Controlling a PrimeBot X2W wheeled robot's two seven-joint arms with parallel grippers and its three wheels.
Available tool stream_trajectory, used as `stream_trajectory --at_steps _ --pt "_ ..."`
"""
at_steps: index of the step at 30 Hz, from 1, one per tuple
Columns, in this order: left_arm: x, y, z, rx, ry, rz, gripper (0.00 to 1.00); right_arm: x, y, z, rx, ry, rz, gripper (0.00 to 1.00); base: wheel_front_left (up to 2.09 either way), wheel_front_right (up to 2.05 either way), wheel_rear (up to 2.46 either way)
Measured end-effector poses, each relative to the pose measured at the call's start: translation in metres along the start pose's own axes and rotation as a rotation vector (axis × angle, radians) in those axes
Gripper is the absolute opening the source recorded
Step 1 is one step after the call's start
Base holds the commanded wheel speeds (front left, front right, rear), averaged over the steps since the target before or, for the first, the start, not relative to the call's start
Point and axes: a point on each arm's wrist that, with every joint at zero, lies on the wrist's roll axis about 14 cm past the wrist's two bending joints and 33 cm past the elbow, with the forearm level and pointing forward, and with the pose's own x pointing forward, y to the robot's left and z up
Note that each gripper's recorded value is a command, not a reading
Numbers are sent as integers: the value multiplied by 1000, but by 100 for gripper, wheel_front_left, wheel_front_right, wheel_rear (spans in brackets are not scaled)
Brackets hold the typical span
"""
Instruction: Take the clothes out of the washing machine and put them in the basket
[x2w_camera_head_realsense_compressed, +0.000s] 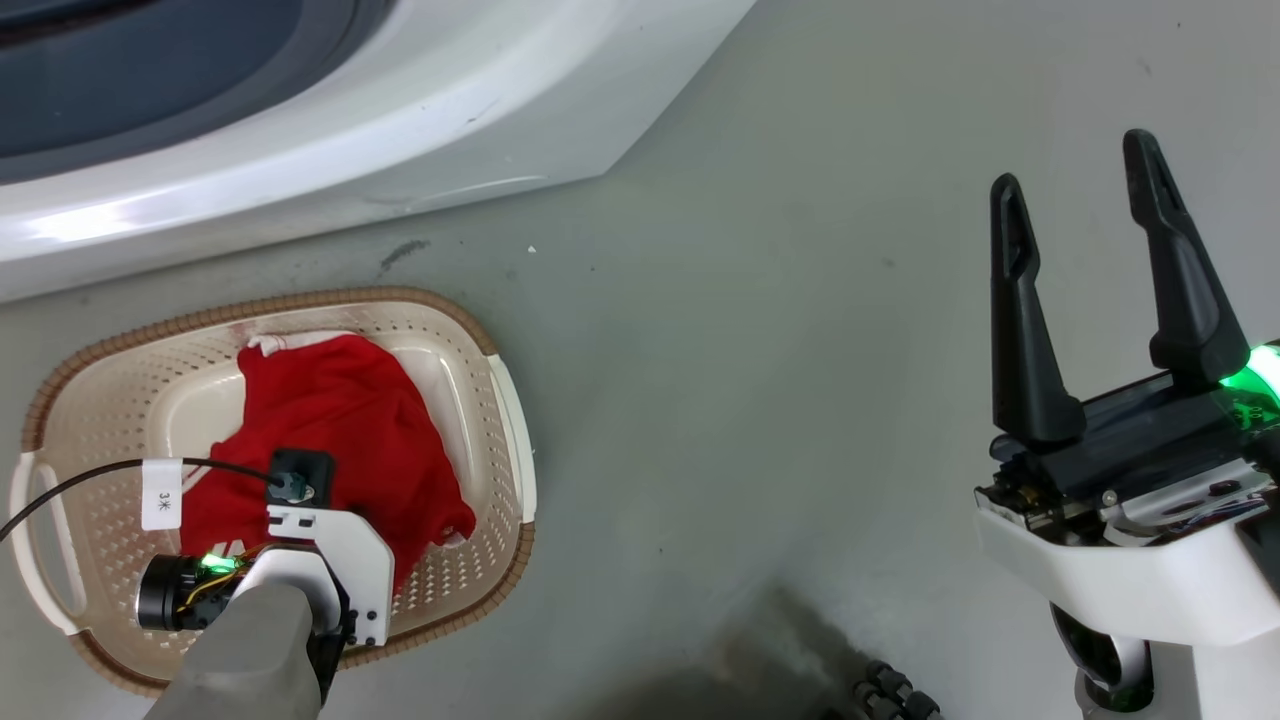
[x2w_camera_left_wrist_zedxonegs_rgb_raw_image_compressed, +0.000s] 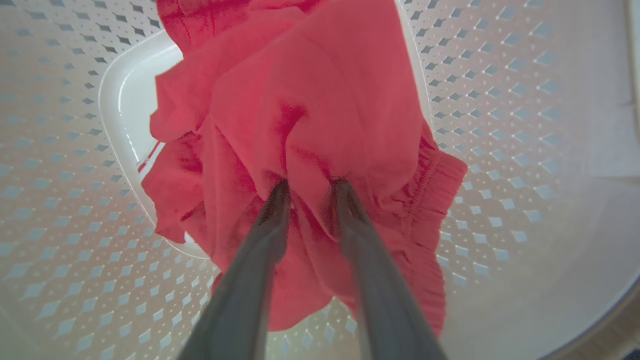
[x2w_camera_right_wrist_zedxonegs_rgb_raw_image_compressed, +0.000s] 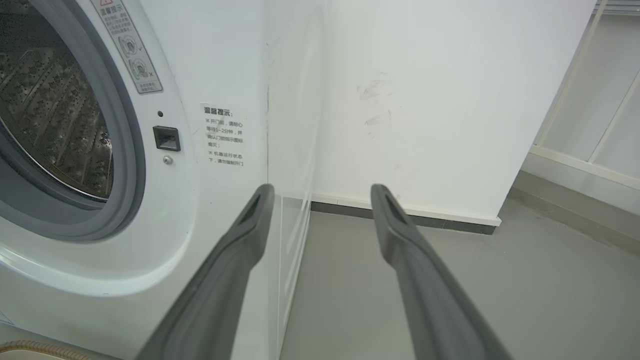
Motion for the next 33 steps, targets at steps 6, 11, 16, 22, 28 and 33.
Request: stream_trajectory --at_steps 6,11,16,22,28,33 --pt "-15 2 15 8 -75 14 100 -5 1 12 5 -20 0 100 0 0 0" --pt "-36 -3 23 15 -153 18 100 -18 2 22 7 -19 -5 100 0 0 0" --pt "-61 -4 44 7 -256 36 100 -33 4 29 11 -15 -8 100 0 0 0" --pt "-105 -6 88 1 -472 72 100 -50 10 42 24 -29 -1 100 0 0 0" --pt "-158 2 109 -24 -659 142 100 -65 15 59 34 -63 6 100 0 0 0" --pt "-198 4 115 -50 -785 194 100 -76 20 69 40 -84 15 100 0 0 0"
